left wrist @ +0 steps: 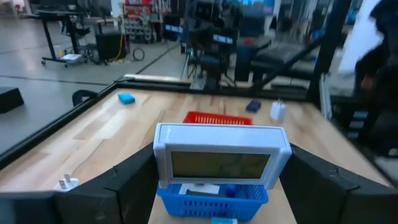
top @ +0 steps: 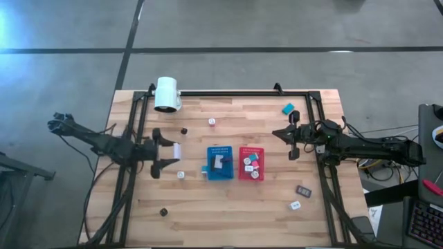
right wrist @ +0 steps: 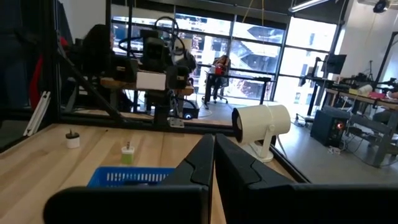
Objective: Sort adapters and digital timers
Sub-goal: Put the white timer into the blue bin, then put the bottom right white charger adaptor into the red bin
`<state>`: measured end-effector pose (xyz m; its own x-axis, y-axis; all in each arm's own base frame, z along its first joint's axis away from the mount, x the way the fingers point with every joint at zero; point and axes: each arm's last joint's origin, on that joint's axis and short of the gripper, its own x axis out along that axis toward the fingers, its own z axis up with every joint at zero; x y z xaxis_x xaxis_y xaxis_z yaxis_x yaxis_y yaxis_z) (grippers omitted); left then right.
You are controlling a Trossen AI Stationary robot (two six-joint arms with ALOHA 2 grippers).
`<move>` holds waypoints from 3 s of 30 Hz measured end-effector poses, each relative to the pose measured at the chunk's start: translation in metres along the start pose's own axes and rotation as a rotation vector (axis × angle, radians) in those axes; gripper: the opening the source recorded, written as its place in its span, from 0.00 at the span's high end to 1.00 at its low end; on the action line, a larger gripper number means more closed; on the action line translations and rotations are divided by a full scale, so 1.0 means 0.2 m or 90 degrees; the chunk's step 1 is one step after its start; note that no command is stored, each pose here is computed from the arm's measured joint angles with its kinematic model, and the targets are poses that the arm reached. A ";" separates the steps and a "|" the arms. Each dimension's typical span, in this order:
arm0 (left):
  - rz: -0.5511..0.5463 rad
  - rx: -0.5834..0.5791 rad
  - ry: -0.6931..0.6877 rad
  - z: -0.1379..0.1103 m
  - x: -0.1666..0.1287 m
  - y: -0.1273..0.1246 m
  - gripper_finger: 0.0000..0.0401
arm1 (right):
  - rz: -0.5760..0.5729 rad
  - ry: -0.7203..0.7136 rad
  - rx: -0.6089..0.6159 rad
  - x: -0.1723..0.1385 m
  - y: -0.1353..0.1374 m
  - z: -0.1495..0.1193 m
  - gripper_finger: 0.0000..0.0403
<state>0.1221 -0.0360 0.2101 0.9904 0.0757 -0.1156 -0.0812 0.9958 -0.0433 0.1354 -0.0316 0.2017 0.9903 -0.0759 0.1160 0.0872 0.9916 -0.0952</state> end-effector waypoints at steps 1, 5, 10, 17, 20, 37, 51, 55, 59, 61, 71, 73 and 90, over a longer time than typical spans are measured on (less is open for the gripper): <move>-0.002 -0.011 -0.013 -0.02 -0.01 0.01 0.29 | 0.000 0.001 0.001 0.00 0.00 0.00 0.98; -0.001 -0.034 -0.043 -0.06 -0.04 0.03 0.29 | 0.000 0.007 0.004 0.00 0.00 -0.01 0.98; -0.001 -0.046 -0.045 -0.10 -0.05 0.04 0.29 | 0.001 0.018 0.009 0.01 0.00 -0.02 0.98; 0.001 -0.072 -0.035 -0.10 -0.04 0.03 0.29 | 0.001 0.018 0.022 0.01 0.00 -0.02 0.98; 0.027 -0.080 -0.046 -0.04 -0.02 0.02 0.29 | -0.001 0.018 0.016 0.01 0.00 -0.02 0.98; 0.117 0.116 0.272 0.19 0.65 -0.14 0.29 | -0.005 0.020 0.012 0.01 0.00 -0.02 0.98; 0.015 0.117 0.514 -0.11 1.13 -0.11 0.29 | -0.005 0.024 0.011 0.01 0.00 -0.02 0.98; 0.012 0.117 0.522 -0.11 1.15 -0.12 0.29 | -0.004 0.024 0.011 0.01 0.00 -0.03 0.98; 0.013 0.114 0.522 -0.10 1.16 -0.12 0.28 | -0.004 0.024 0.012 0.01 0.00 -0.03 0.98; 0.014 0.110 0.521 -0.10 1.16 -0.12 0.21 | -0.004 0.025 0.012 0.01 0.00 -0.03 0.98; -0.006 0.143 0.486 0.00 1.12 -0.12 0.06 | -0.004 0.025 0.013 0.01 0.00 -0.03 0.98; -0.018 0.162 0.449 0.09 1.09 -0.12 0.06 | -0.004 0.025 0.011 0.01 0.00 -0.03 0.98; 0.054 0.216 -0.038 0.41 0.41 0.16 0.62 | -0.004 0.026 -0.006 0.01 0.00 -0.03 0.98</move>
<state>0.2090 0.0060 0.2799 0.9872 0.1525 -0.0459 -0.1322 0.9454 0.2980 0.1385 -0.0327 0.1969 0.9934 -0.0857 0.0767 0.0934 0.9903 -0.1033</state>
